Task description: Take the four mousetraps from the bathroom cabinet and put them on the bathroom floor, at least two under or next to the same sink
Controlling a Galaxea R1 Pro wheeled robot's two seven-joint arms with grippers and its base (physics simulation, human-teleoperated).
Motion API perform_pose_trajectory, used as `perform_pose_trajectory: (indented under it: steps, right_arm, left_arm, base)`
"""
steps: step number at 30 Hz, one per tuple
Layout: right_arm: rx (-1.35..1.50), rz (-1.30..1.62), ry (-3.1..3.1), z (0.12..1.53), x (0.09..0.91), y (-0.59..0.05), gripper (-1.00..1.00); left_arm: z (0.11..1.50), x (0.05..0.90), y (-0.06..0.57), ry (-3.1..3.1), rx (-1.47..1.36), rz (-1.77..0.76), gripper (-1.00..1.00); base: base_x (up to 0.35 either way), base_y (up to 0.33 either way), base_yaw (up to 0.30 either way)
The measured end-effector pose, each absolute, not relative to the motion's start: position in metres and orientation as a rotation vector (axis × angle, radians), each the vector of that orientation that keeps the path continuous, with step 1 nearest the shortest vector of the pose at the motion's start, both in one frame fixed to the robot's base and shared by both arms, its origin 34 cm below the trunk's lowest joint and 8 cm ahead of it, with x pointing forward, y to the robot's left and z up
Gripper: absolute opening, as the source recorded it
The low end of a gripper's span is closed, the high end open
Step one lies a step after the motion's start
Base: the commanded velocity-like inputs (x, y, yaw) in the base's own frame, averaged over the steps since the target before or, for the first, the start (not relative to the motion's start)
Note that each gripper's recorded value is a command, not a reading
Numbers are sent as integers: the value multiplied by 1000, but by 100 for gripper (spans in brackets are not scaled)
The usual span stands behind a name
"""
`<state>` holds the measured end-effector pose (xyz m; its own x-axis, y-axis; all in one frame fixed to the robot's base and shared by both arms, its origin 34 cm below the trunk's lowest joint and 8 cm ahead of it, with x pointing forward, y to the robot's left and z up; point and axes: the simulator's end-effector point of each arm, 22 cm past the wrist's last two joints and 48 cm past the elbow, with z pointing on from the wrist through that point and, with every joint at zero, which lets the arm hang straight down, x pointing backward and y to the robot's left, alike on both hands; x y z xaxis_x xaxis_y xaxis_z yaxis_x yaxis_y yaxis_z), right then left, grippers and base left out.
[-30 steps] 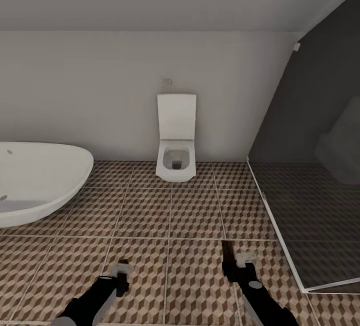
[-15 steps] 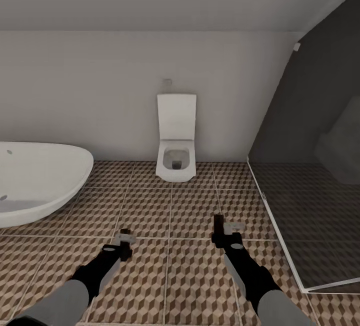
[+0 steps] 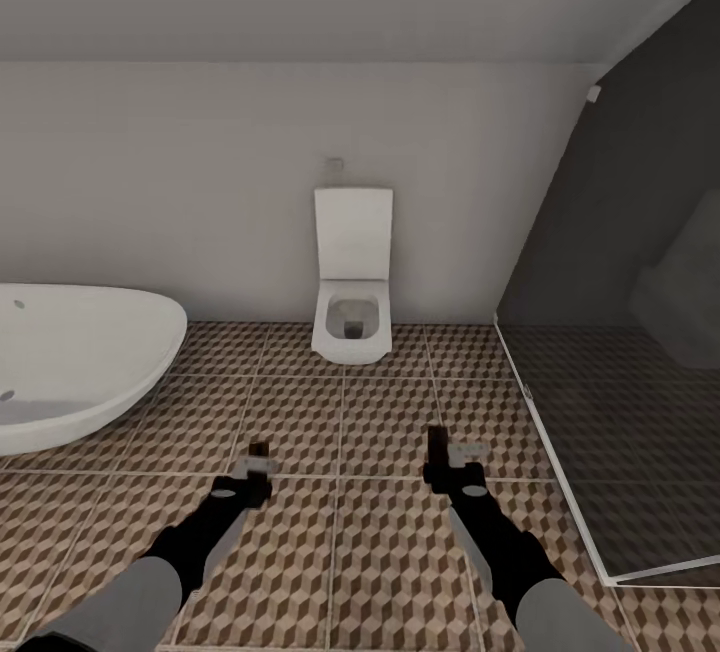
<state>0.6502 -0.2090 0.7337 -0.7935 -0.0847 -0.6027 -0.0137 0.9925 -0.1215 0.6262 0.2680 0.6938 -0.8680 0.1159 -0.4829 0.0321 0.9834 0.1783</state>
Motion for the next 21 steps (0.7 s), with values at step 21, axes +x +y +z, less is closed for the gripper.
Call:
perform_pose_trajectory:
  steps: [21]
  right_arm:
    - [-61,-134,2448,730,671,-205,-100]
  left_arm:
    - [676,634,261,2618,105,206,-100]
  base:
    - [0,0,0]
